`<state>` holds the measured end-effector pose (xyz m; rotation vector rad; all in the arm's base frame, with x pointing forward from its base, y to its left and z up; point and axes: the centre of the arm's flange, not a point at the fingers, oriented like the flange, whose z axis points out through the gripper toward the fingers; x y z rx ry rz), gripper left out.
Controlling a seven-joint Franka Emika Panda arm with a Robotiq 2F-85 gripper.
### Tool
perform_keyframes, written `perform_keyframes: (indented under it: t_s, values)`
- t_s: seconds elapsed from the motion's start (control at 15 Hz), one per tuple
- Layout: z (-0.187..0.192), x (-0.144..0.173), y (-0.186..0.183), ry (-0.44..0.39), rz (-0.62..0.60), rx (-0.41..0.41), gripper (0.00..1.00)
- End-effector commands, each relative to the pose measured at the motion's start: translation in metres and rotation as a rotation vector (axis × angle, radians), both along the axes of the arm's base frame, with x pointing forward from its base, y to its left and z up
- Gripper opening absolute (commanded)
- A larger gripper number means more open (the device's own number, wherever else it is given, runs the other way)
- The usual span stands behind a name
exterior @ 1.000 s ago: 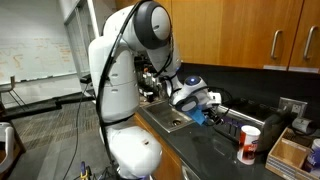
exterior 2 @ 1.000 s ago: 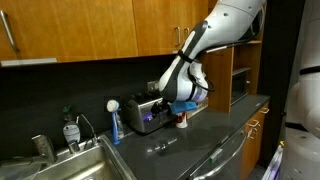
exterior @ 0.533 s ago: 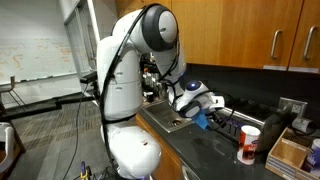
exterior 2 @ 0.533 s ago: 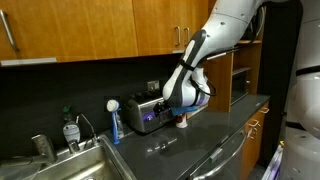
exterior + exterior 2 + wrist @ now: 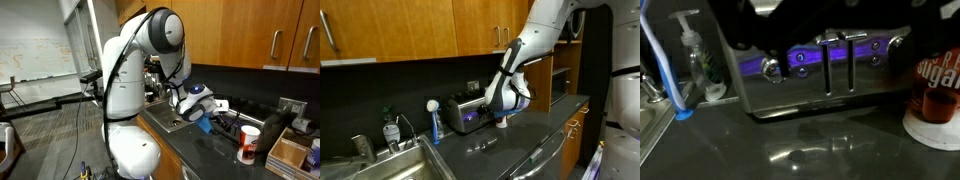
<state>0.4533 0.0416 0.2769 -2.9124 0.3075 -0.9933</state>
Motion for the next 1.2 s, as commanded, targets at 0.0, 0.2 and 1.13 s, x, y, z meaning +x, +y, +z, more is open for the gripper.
perform_keyframes:
  t_s: [0.0, 0.2, 1.13]
  values:
    - [-0.011, 0.005, 0.000, -0.031, -0.007, 0.004, 1.00]
    - [-0.014, 0.011, -0.001, -0.030, -0.011, 0.004, 1.00]
    - [-0.040, 0.021, 0.002, -0.013, -0.005, -0.015, 1.00]
